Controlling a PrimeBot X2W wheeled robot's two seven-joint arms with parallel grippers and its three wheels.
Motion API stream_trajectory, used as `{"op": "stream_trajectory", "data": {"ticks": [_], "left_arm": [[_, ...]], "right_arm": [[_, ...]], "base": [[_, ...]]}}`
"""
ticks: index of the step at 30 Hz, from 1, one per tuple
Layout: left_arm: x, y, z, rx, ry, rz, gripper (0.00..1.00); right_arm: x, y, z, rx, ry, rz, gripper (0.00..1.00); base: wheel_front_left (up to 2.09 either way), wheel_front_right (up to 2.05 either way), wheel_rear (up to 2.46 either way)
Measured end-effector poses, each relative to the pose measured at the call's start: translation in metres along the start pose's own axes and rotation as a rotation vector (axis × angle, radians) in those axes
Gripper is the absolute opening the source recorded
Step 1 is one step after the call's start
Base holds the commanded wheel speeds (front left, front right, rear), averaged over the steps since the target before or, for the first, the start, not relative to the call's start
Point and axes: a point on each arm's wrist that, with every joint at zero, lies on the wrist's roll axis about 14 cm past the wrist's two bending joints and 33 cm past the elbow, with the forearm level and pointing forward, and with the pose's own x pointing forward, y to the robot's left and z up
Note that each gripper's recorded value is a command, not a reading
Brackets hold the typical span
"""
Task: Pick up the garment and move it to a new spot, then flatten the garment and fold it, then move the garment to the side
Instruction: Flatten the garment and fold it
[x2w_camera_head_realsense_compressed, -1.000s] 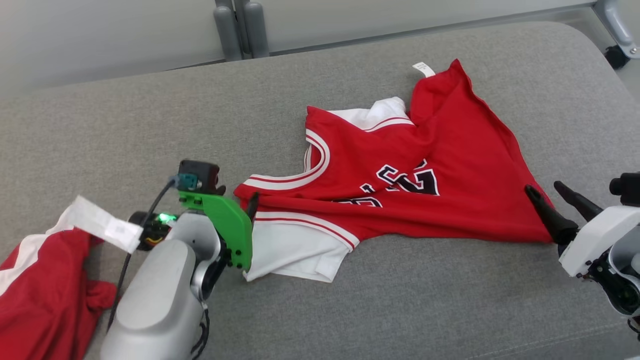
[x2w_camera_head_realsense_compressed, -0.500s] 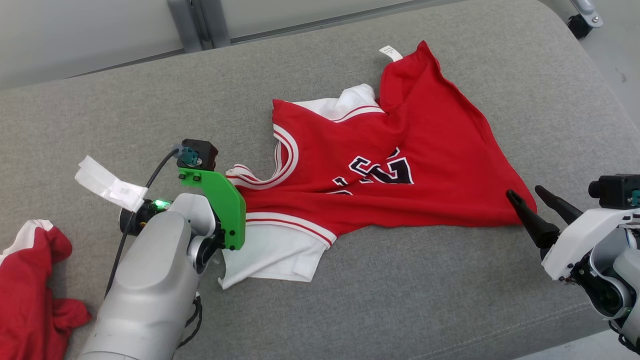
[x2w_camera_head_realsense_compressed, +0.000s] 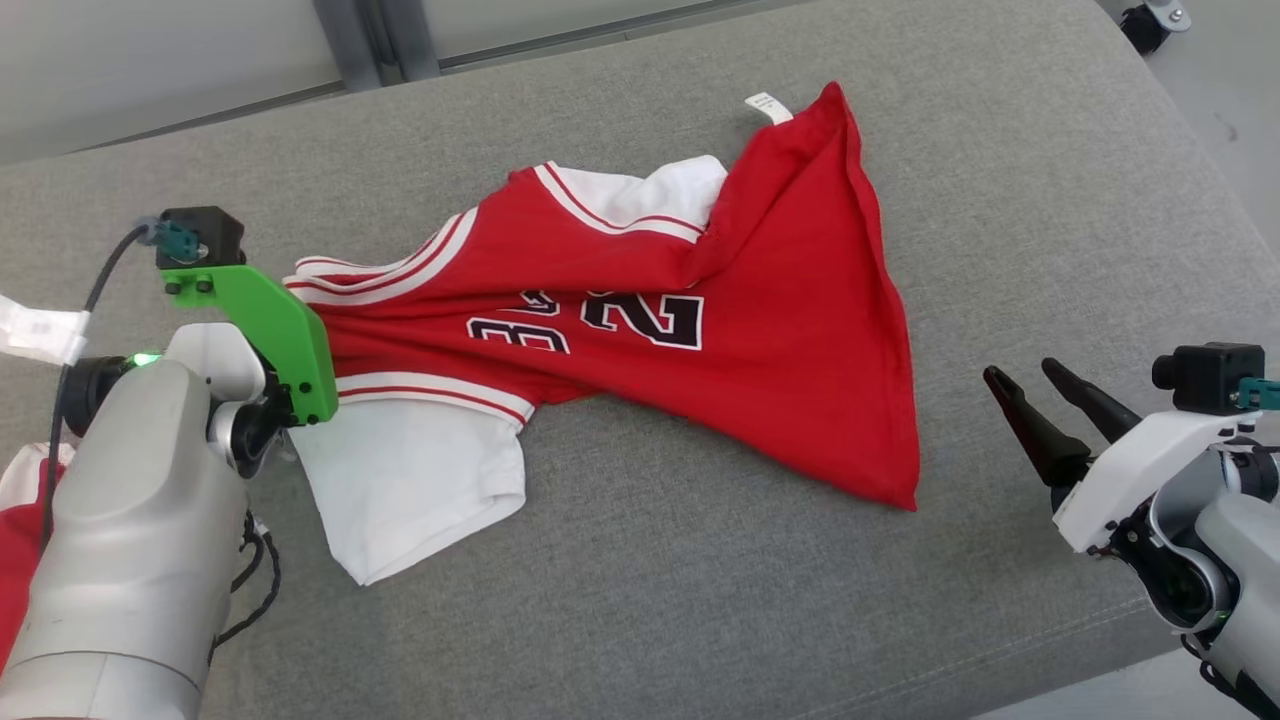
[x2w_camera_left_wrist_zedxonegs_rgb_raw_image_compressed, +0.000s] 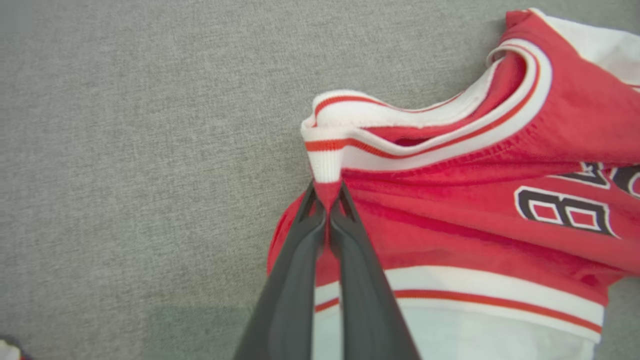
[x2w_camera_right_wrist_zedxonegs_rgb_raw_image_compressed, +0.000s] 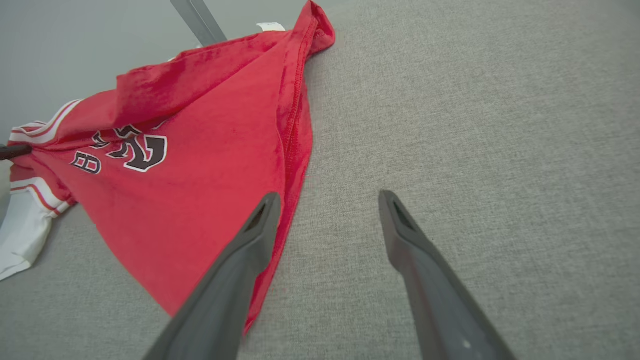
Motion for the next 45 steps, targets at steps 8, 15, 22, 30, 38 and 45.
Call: {"op": "stream_trajectory", "data": {"ticks": [8, 15, 22, 30, 38, 45], "left_arm": [[0.001, 0.016, 0.006, -0.033, -0.036, 0.035, 1.00], [-0.023, 0.008, 0.036, 0.064, -0.223, 0.016, 1.00], [-0.062, 0.007, 0.044, 0.111, -0.470, 0.017, 1.00], [-0.110, 0.011, 0.020, 0.062, -0.656, 0.074, 1.00], [-0.148, 0.011, -0.002, -0.021, -0.734, 0.118, 1.00], [-0.157, 0.007, -0.025, -0.083, -0.724, 0.134, 1.00]], "right_arm": [[-0.003, -0.002, 0.003, 0.005, -0.033, -0.016, 1.00], [-0.005, 0.018, -0.013, 0.029, 0.003, 0.026, 1.00], [0.000, 0.055, -0.044, 0.064, 0.128, 0.120, 1.00], [0.005, 0.082, -0.062, 0.068, 0.199, 0.190, 0.18], [0.017, 0.084, -0.047, 0.063, 0.150, 0.197, 0.00], [0.041, 0.073, -0.025, 0.066, 0.109, 0.167, 0.00]], "base": [[0.00, 0.00, 0.00], [0.00, 0.00, 0.00], [0.00, 0.00, 0.00], [0.00, 0.00, 0.00], [0.00, 0.00, 0.00], [0.00, 0.00, 0.00]]}}
